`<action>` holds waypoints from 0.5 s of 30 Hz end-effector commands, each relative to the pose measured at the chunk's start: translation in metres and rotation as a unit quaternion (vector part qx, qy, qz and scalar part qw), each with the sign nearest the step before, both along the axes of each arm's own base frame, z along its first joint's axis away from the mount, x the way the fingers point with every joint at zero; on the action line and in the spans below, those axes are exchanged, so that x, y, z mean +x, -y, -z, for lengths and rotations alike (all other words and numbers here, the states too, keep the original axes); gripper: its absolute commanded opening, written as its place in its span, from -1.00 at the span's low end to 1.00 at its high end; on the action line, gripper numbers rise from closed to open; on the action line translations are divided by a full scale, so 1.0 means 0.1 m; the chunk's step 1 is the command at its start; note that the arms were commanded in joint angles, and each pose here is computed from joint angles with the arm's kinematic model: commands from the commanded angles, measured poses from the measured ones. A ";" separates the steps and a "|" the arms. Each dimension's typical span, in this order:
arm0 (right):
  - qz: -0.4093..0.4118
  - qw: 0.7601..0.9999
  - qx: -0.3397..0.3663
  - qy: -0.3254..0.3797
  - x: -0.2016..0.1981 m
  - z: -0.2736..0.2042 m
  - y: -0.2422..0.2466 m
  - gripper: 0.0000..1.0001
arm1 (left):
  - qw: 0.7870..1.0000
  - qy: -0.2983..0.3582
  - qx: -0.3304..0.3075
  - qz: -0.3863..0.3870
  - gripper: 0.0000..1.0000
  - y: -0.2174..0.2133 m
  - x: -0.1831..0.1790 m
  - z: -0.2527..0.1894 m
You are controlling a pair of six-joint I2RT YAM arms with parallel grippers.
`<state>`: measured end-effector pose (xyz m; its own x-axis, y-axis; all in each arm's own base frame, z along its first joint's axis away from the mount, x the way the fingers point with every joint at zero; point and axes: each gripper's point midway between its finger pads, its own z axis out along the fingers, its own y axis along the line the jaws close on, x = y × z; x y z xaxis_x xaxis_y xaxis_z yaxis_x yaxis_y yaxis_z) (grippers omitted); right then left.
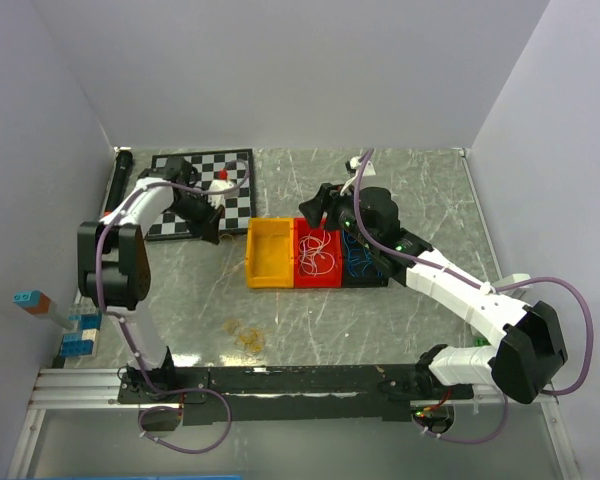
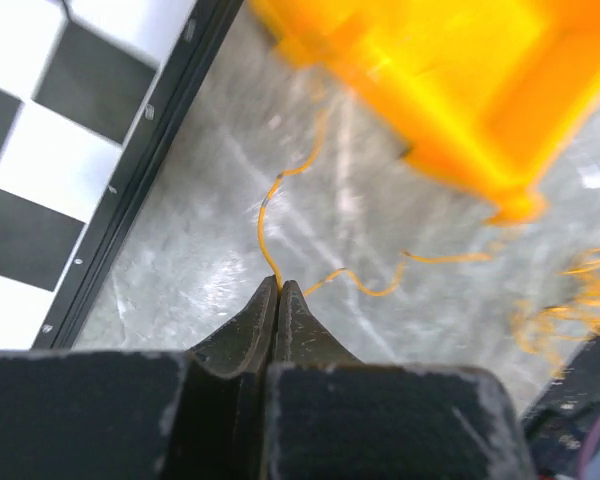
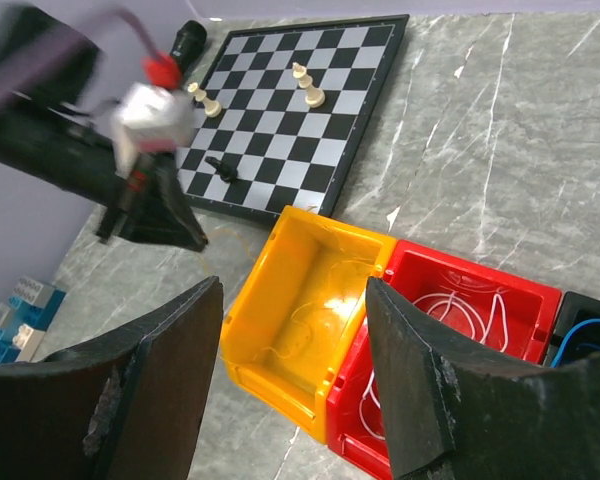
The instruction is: Untangle the cables
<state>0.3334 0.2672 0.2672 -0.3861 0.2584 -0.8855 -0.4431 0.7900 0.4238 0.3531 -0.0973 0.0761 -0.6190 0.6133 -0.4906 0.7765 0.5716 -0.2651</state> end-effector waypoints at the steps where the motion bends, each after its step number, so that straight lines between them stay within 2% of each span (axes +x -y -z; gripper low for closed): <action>1: 0.008 1.000 0.011 0.016 0.04 -0.07 0.03 0.32 | 0.995 0.056 -0.076 0.022 -0.99 0.36 -0.09 -0.84; 8: 0.021 1.000 0.001 -0.001 0.05 0.11 0.07 0.31 | 0.989 0.077 -0.106 0.071 -0.99 0.89 -0.31 -1.23; 15: 0.031 0.999 -0.005 -0.008 0.06 0.19 0.13 0.31 | 0.987 0.075 -0.108 0.088 -0.99 1.13 -0.31 -1.20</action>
